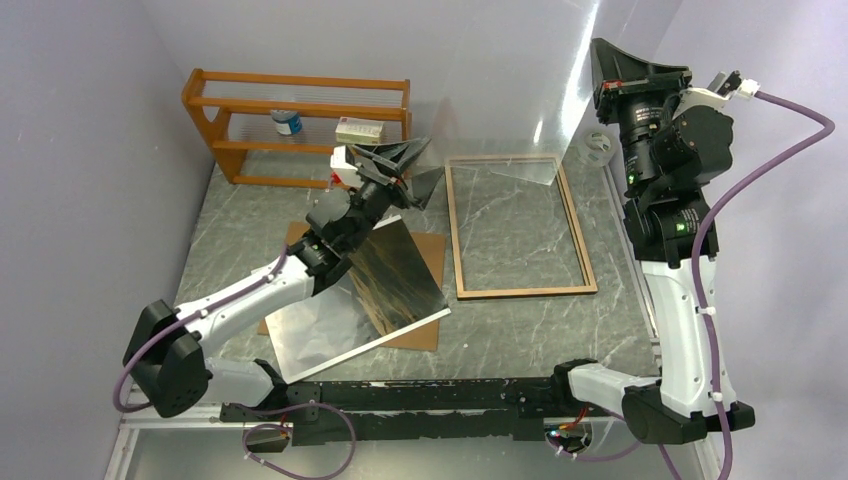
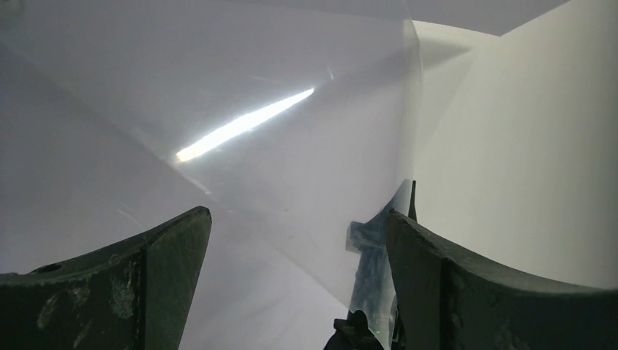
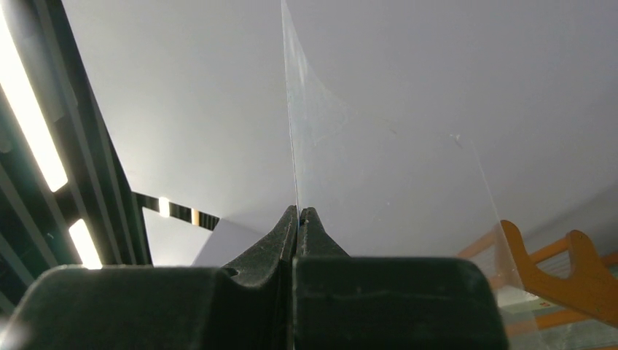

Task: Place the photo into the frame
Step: Pick up the photo frame item at the center of the board.

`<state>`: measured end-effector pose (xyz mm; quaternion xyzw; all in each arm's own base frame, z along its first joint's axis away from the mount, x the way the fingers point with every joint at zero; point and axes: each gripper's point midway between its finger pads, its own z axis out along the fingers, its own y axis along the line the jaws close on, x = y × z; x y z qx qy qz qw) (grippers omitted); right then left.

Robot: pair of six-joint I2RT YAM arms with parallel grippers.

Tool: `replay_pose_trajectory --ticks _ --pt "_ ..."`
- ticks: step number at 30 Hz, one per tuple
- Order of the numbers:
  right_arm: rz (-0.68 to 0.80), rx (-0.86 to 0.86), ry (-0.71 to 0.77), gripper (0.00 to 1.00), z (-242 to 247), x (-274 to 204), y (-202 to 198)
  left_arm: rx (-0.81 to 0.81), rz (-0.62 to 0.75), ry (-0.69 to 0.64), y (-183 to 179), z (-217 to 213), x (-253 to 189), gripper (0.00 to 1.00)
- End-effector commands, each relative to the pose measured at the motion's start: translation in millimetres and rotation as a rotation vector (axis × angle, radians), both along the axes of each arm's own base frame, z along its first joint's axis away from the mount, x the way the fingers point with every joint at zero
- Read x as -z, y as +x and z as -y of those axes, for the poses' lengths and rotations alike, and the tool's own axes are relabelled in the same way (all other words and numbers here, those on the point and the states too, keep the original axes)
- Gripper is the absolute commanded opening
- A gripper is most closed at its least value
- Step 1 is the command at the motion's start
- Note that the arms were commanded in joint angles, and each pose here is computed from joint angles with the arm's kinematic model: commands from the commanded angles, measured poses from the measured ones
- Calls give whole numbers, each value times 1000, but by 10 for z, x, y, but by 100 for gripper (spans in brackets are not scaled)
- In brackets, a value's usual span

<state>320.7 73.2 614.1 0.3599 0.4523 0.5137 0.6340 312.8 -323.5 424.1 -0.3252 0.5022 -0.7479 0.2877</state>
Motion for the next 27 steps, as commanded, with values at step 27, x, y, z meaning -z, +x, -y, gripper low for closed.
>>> replay_pose_trajectory --ticks 27 --pt "109 -28 95 0 120 -226 -606 -70 154 -254 99 -148 -843 59"
